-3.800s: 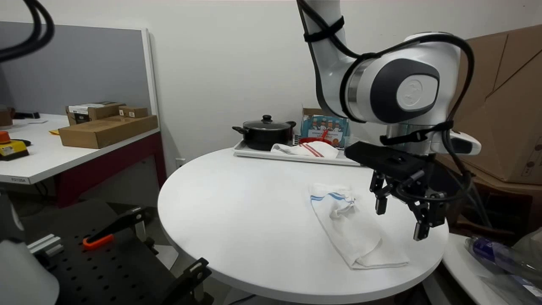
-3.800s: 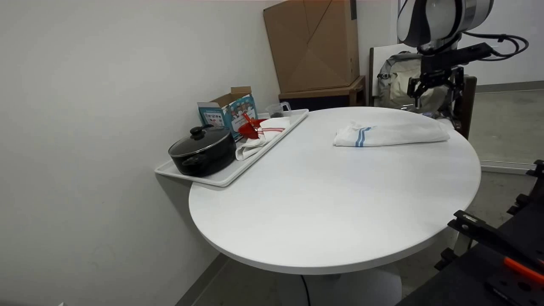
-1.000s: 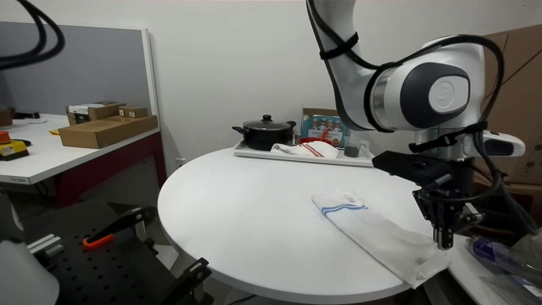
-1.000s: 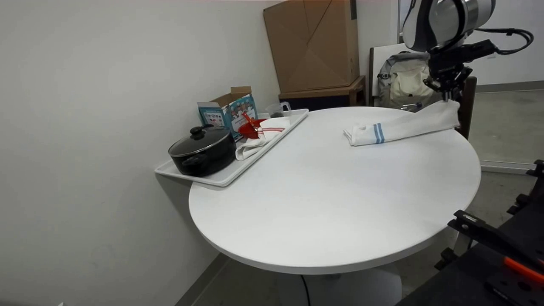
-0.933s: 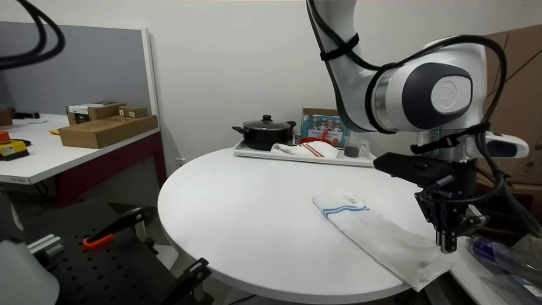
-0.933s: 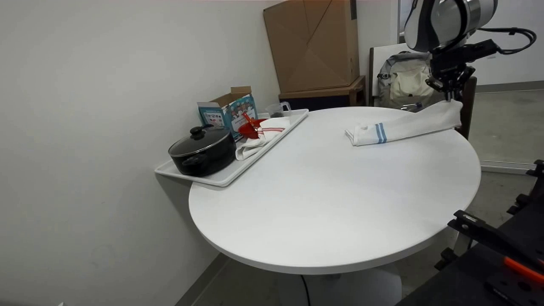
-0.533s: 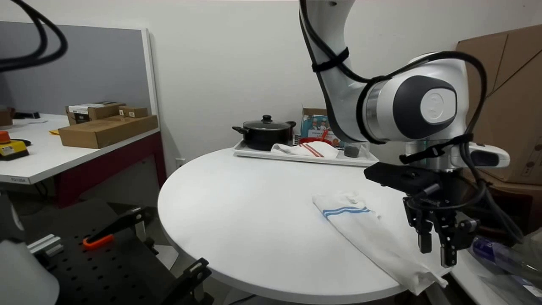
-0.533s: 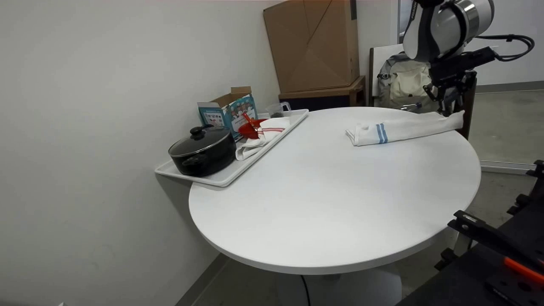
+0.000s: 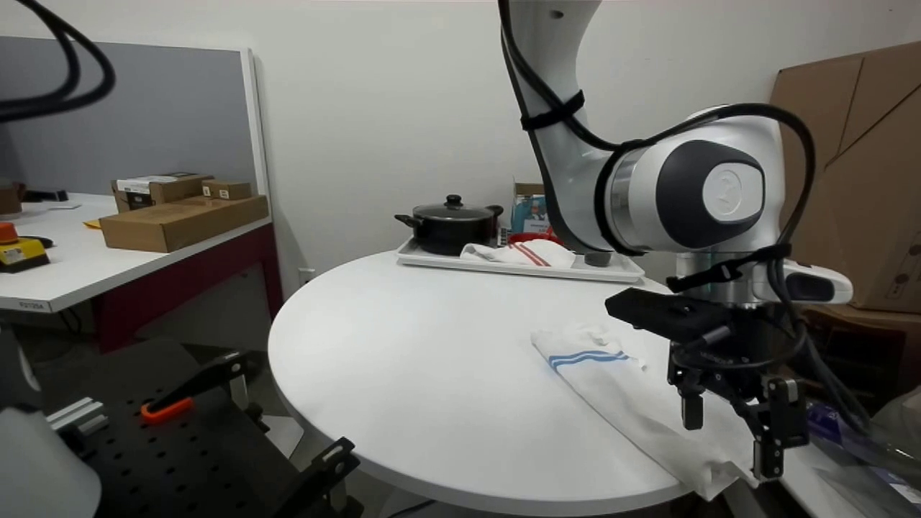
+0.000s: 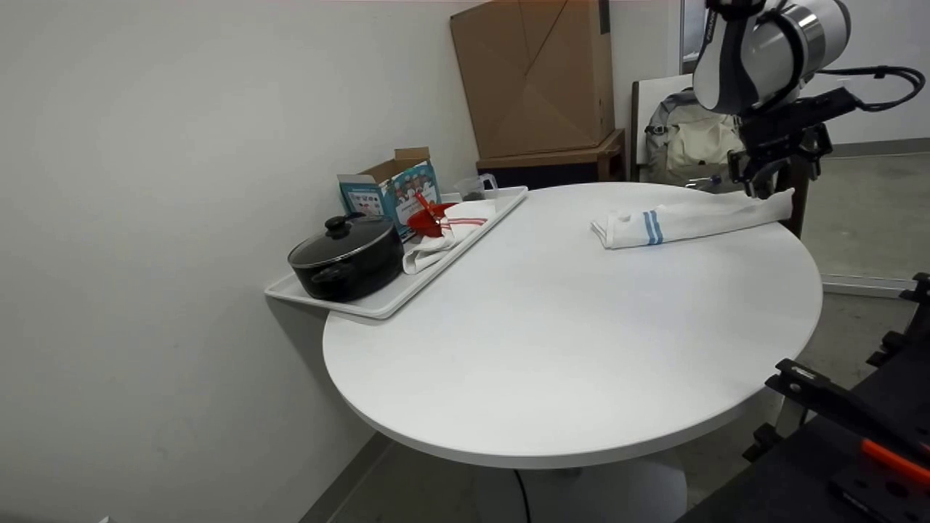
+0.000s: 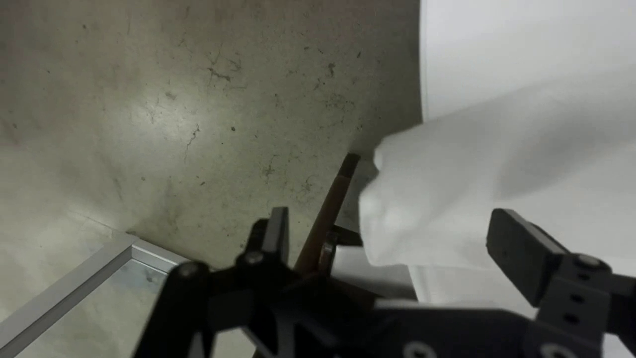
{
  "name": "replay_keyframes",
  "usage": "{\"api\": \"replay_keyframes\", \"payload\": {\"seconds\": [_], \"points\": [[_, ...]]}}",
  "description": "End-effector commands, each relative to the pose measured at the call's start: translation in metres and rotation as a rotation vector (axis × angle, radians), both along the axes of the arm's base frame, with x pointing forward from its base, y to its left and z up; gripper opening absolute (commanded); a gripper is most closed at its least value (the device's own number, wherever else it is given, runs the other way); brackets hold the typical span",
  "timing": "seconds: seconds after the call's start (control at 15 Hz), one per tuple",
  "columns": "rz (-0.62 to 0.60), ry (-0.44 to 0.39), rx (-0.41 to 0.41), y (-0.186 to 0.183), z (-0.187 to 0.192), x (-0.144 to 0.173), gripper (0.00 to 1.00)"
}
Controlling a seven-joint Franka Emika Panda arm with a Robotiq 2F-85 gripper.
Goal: Fold the towel on the table
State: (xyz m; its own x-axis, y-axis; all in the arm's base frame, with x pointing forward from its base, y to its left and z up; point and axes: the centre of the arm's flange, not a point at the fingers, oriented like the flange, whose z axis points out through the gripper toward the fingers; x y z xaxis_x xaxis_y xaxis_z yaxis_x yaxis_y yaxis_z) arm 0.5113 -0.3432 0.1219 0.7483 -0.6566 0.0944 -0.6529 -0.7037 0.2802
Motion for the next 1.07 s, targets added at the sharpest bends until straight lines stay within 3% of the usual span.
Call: {"api": "replay_keyframes", "payload": {"seconds": [0.0, 0.4, 1.0], "points": [[-0.050, 0.035, 0.037, -0.020, 0.016, -0.040, 1.00], [0.068, -0.045, 0.100, -0.056, 0.061, -0.072, 1.00], [0.263, -0.209, 0.342, -0.076, 0.069, -0.071, 1.00]]}}
